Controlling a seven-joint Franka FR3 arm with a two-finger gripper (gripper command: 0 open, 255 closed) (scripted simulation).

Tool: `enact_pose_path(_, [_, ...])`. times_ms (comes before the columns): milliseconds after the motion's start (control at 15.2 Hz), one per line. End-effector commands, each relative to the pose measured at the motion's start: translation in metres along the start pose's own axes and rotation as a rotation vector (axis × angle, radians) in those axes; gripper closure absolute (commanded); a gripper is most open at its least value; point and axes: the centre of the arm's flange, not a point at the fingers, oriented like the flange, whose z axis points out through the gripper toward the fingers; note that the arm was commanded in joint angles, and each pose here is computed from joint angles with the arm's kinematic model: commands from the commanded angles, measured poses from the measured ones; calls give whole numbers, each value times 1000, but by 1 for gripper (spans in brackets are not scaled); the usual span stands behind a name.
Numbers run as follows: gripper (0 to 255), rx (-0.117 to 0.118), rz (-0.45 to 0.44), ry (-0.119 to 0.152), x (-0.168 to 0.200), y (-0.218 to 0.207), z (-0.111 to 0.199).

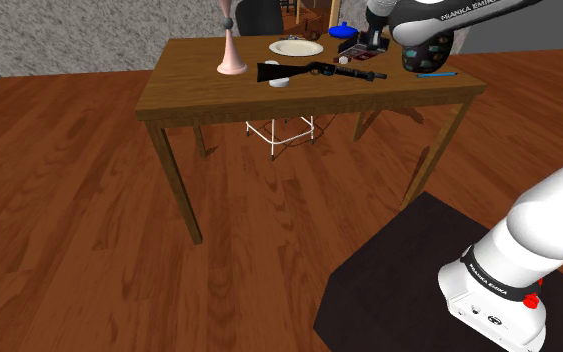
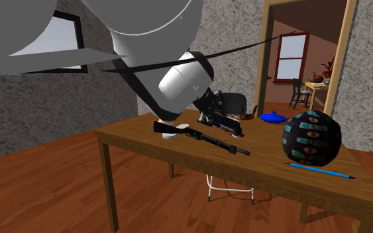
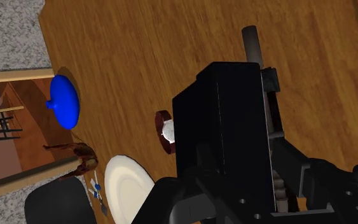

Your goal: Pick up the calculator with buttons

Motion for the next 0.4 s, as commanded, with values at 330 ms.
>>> enact_pose_path(330, [255, -1, 0, 1, -2, 20, -19])
